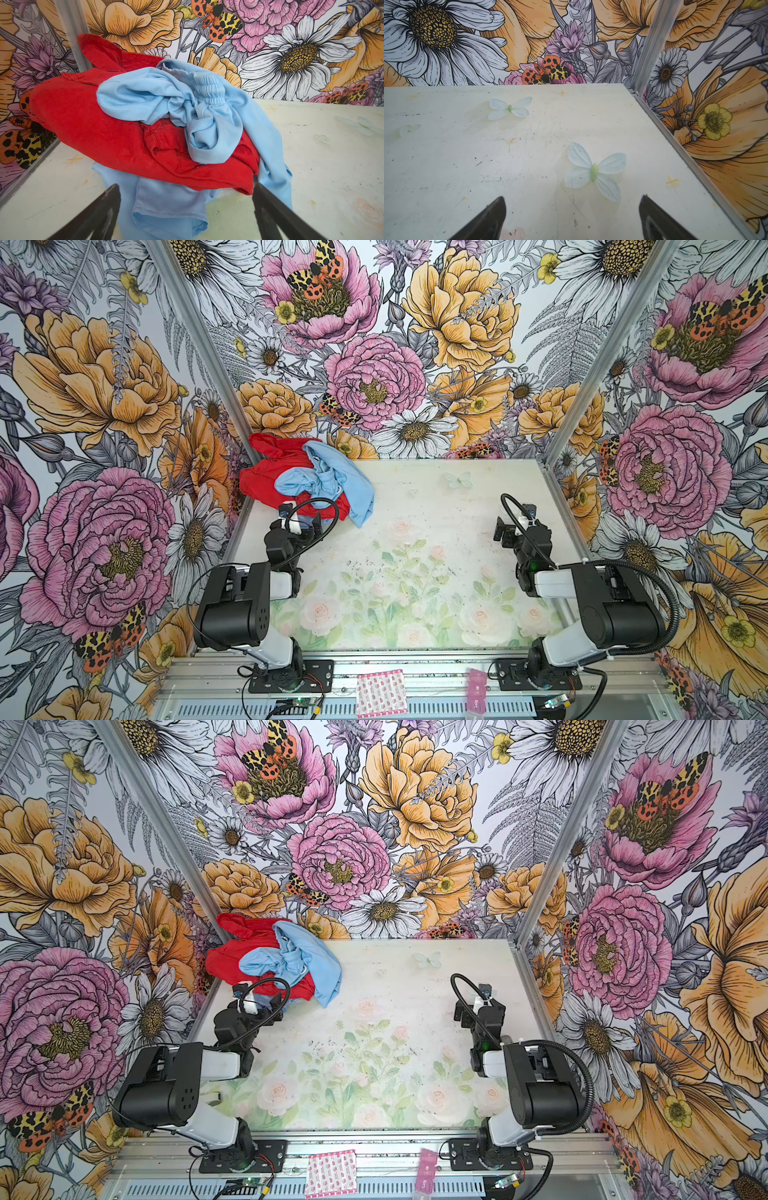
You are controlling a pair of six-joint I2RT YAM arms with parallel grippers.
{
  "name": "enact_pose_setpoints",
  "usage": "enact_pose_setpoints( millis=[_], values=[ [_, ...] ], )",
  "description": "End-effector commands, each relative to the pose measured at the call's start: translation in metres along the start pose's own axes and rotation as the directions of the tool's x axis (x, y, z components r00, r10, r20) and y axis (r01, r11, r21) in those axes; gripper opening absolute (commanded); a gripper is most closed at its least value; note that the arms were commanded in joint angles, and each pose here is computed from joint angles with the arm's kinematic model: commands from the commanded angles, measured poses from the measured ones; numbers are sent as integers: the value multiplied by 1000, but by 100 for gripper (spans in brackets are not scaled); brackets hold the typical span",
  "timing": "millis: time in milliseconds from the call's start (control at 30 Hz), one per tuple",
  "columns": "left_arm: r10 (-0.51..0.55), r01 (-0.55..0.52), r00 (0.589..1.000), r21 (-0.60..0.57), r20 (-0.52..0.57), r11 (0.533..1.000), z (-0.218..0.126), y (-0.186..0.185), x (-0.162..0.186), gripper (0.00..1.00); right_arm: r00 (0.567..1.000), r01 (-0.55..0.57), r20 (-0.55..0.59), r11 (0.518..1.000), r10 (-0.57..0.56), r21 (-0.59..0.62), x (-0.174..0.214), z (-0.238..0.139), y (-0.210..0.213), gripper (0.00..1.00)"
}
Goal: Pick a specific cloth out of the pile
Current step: 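Move the left gripper toward the clothes pile while the right arm rises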
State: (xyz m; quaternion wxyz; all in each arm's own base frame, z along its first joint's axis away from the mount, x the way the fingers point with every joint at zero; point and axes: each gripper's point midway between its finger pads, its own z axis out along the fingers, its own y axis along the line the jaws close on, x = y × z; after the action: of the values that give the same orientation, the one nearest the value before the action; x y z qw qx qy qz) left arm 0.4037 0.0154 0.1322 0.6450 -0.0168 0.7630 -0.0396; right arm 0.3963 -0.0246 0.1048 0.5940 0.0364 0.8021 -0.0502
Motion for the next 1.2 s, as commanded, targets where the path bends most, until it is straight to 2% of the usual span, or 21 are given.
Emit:
enact_pose_setpoints(
  millis=[0,133,233,300,367,433,500,567,600,633,733,800,867,900,933,1000,1100,1167],
  values=[
    [11,-11,1000,0,-18,1000,3,-7,3,99,1000,-7,21,1000,7,0,-9,4,2,100],
    [49,-49,999,7,2,999,-1,-15,3,99,999,17,42,1000,-18,24,-11,-1,4,99],
    [53,-51,996,-30,78,998,-16,-13,-2,99,989,13,143,993,-30,121,-19,-22,-3,99],
    [32,-15,987,-105,158,994,-32,-1,-11,99,978,-12,208,980,-30,197,-36,-46,-12,99],
    [-13,62,973,-204,232,977,-54,19,-23,99,963,20,255,969,-84,245,-74,-73,-2,99],
    [13,56,968,-266,249,962,-68,19,-34,97,950,25,302,986,-74,164,-114,-102,22,98],
    [60,11,978,-331,201,944,-73,4,-45,96,954,-26,298,999,32,-27,-145,-130,51,99],
    [7,21,997,-335,82,942,-73,-12,-59,94,968,-75,222,977,120,-202,-155,-151,78,99],
    [-45,67,997,-344,69,937,-76,-14,-71,93,976,-77,177,963,125,-257,-153,-155,91,100],
    [-103,119,993,-344,65,931,-79,-17,-82,93,987,-59,123,948,102,-311,-147,-157,107,99],
    [-224,211,974,-247,-25,946,-73,-39,-100,92,1000,13,9,914,-10,-407,-116,-153,158,99],
    [-237,198,960,-238,-148,951,-66,-48,-99,92,996,87,43,864,-75,-496,-98,-157,196,99],
    [-230,162,932,-248,-279,955,-62,-52,-90,92,995,102,56,825,-86,-556,-85,-163,222,100],
    [-234,155,916,-250,-327,956,-61,-52,-84,91,995,98,51,778,-84,-621,-83,-171,237,100],
    [-248,162,898,-252,-364,954,-60,-49,-75,91,994,110,65,712,-91,-694,-80,-182,253,100],
    [-332,243,851,-256,-406,936,-56,-38,-55,89,993,119,94,644,-73,-755,-78,-199,267,99],
    [-490,395,759,-295,-429,870,-49,-13,-26,83,990,127,143,605,-21,-786,-79,-211,268,99],
    [-486,370,754,-327,-441,870,-46,-3,-16,83,987,140,158,605,-23,-784,-80,-214,265,99]
  ],
)
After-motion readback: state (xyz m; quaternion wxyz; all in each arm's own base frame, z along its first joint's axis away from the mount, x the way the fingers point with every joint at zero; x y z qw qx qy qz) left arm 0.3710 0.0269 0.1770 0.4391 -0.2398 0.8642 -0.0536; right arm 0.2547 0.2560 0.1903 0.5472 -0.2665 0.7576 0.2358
